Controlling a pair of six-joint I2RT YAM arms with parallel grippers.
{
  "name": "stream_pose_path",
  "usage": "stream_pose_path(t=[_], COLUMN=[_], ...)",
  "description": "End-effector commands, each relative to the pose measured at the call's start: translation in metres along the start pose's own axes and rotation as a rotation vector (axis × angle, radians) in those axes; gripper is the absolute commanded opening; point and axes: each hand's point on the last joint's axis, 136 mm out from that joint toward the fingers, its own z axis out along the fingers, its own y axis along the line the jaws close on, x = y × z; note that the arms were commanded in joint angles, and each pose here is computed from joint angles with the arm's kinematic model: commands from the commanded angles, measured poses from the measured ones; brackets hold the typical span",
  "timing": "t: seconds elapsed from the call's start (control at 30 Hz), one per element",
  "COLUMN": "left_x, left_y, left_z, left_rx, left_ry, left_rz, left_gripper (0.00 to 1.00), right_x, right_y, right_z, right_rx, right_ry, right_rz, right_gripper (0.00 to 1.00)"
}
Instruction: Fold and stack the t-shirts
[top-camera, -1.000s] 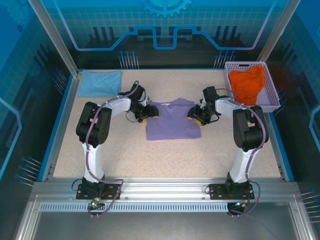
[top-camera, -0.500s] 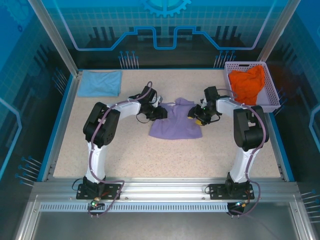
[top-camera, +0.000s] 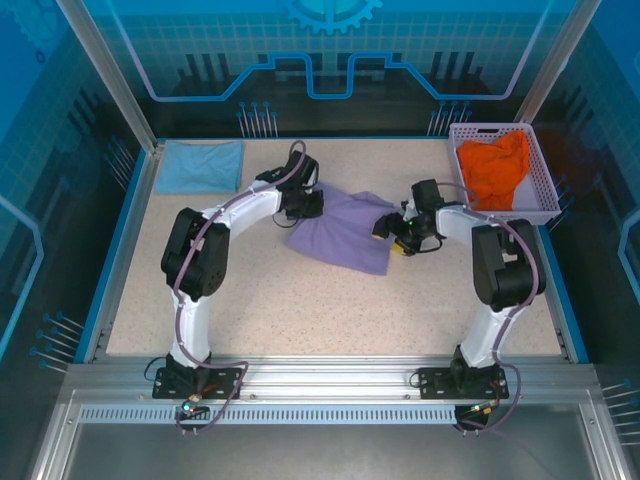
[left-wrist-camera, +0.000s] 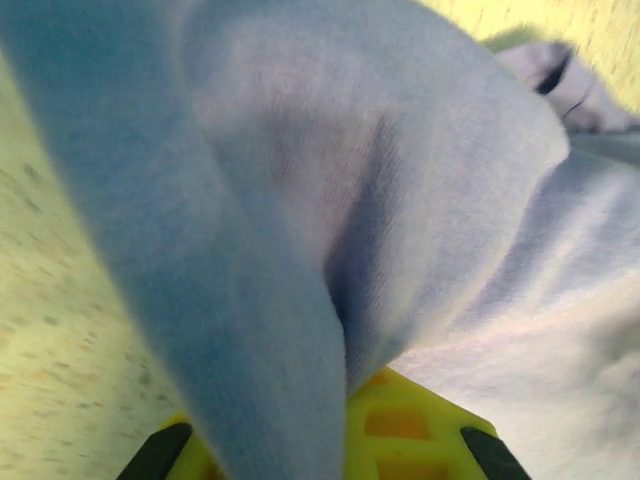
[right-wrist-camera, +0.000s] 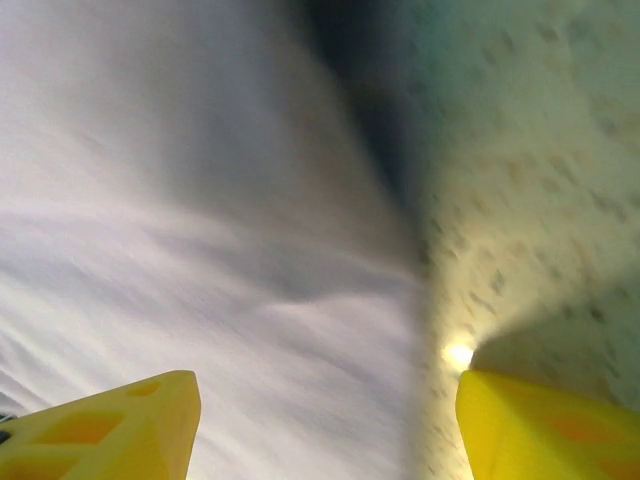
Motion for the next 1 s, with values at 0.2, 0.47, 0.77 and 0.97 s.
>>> stream_pose_path(t=[0.2, 0.47, 0.77, 0.97], left_x=[-0.066, -0.119, -0.159, -0.169], left_y=[0.065, 0.092, 0.132, 0.151], left_z=[-0.024, -0.051, -0.076, -0.092], left_rx=[-0.223, -0.295, -0.327, -0.366], left_ry=[-0.018, -0.065, -0.134, -0.152], left_rz=[0.112, 0.281, 0.290, 0.322], left_gripper=[0.00, 0.00, 0.00, 0.00], right_x=[0.025, 0.024, 0.025, 0.023], right_y=[-0.012, -0.014, -0.019, -0.019], right_z=[-0.018, -0.018, -0.024, -0.019], right_rx=[-0.041, -0.041, -0.017, 0.006], right_ry=[-0.091, -0.110, -0.153, -0.129], right_rz=[0.022, 0.020, 0.027, 0.028], right_gripper=[0.70, 0.70, 0.70, 0.70])
